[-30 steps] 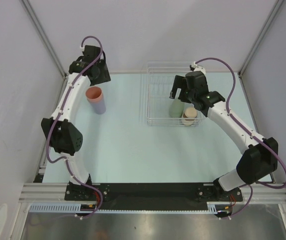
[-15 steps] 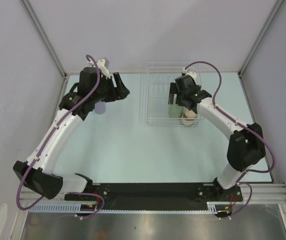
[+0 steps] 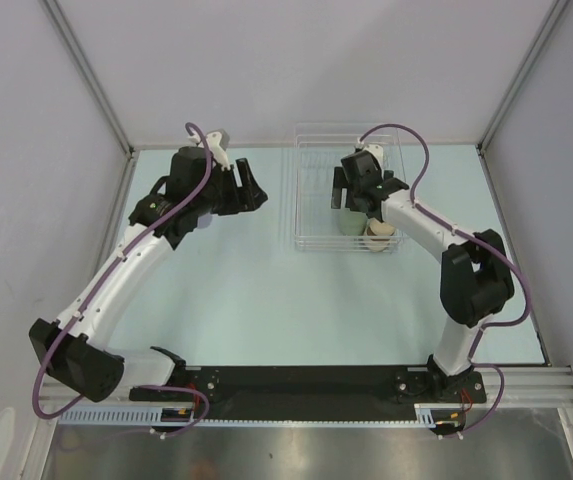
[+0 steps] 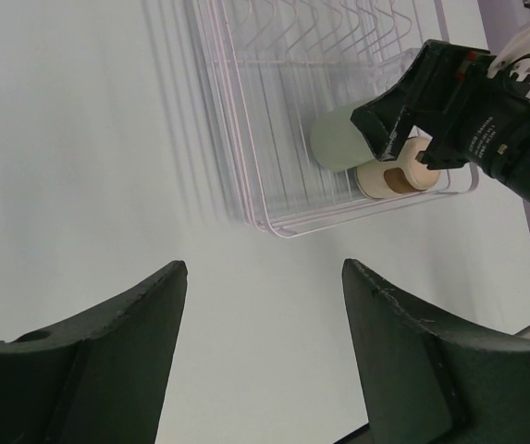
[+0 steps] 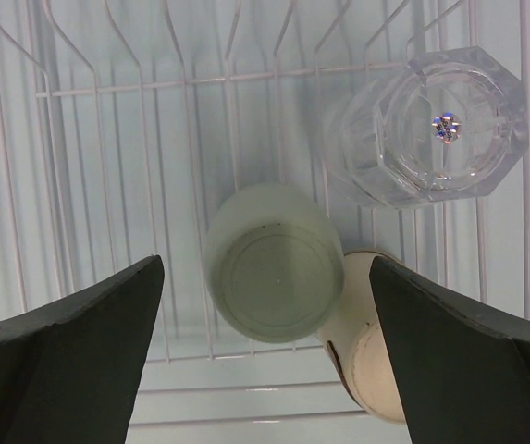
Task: Unload the cups from the dish rack
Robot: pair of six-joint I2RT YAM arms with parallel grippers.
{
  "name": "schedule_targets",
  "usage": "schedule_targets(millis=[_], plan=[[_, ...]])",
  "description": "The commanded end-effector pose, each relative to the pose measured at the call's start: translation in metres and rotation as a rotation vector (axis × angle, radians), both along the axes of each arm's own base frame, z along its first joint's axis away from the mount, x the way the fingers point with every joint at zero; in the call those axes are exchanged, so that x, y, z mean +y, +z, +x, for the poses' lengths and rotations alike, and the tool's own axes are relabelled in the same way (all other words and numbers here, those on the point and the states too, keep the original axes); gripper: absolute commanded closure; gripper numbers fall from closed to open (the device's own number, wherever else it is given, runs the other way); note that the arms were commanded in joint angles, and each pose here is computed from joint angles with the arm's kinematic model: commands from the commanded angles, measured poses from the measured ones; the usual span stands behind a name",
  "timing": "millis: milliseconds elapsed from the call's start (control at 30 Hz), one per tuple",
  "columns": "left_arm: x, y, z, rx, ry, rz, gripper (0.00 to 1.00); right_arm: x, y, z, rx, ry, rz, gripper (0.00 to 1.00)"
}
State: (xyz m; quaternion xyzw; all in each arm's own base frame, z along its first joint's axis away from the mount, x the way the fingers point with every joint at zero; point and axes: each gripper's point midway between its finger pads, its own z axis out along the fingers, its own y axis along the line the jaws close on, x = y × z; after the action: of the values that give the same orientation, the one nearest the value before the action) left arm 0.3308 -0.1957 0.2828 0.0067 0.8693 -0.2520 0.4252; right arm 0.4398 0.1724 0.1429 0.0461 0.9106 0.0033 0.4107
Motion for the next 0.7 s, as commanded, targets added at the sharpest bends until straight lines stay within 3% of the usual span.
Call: schedule_targets(millis=[0,100,167,333,433,467,500,667], plan=[[-0.002,0.022,0.001,-0.078,-0.010,-0.026,0.27,0.002,0.010,0.019,-0.053,-0.018,-0.010,0.00],[-0.004,0.017,0.001,-0.062,-0.014,-0.026,0.27,0.005,0.003,0.019,-0.034,-0.012,-0.007,0.03],[-0.004,0.012,0.002,-0.048,-0.014,-0.022,0.27,0.005,0.000,0.019,-0.025,-0.010,-0.004,0.16],[-0.005,0.007,0.003,-0.034,-0.015,-0.022,0.27,0.007,-0.003,0.016,-0.015,0.005,0.006,0.36],[-0.006,0.005,0.002,-0.030,-0.016,-0.023,0.27,0.007,-0.004,0.014,-0.013,0.010,0.012,0.62],[-0.005,0.005,0.002,-0.032,-0.017,-0.022,0.27,0.008,-0.005,0.012,-0.008,0.013,0.012,0.87],[-0.005,0.006,0.002,-0.034,-0.016,-0.022,0.27,0.007,-0.006,0.013,-0.007,0.009,0.013,1.00],[-0.005,0.003,0.001,-0.031,-0.015,-0.022,0.27,0.006,-0.003,0.010,-0.011,0.004,0.015,1.00]])
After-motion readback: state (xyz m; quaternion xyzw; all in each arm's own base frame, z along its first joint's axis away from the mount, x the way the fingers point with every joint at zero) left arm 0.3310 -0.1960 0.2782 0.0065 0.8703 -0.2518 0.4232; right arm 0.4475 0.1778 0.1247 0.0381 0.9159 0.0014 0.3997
